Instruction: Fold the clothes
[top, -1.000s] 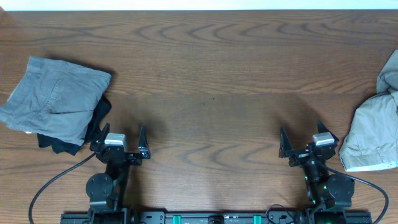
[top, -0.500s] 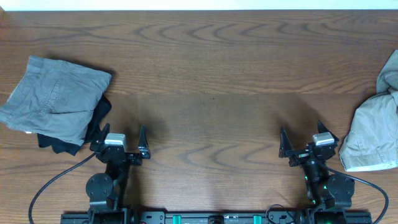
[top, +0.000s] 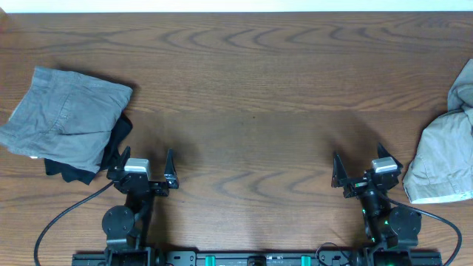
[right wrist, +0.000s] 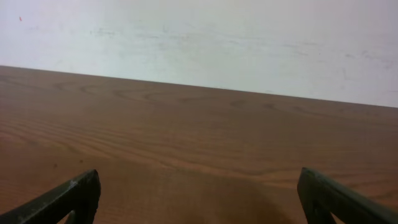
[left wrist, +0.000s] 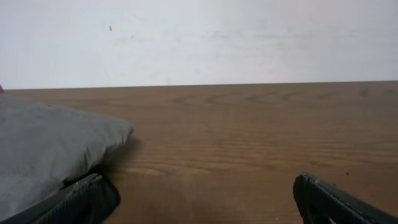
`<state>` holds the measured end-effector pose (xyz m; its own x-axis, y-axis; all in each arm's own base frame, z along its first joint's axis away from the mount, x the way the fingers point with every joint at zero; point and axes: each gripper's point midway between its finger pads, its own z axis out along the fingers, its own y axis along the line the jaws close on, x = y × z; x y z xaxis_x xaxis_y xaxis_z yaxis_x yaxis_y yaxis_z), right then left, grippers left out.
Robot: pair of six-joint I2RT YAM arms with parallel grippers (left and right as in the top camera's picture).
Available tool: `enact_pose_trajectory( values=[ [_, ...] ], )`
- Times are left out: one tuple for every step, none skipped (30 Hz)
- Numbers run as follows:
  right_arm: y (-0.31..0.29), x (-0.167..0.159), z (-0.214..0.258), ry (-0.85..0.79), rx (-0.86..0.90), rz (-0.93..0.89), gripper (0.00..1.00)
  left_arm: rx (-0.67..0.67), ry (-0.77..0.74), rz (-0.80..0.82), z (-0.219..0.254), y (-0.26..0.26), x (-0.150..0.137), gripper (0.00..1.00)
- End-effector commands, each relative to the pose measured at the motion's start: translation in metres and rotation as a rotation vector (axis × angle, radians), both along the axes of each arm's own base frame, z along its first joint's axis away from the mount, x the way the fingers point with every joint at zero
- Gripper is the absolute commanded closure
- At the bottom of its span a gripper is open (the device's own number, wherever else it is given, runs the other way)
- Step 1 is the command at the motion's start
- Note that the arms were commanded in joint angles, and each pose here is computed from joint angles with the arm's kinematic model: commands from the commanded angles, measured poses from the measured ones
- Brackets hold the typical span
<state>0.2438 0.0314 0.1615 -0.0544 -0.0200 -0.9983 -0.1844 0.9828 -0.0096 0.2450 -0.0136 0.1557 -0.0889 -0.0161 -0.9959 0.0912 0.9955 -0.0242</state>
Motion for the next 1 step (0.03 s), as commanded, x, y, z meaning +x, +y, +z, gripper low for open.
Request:
enact_pose_trajectory(
  values=[
    [-0.0024, 0.0001, -0.0005, -0.004, -0.018, -0.009, 0.01, 0.007, 0.048, -0.016, -0.0145, -0.0028, -0.0013, 0.02]
  ],
)
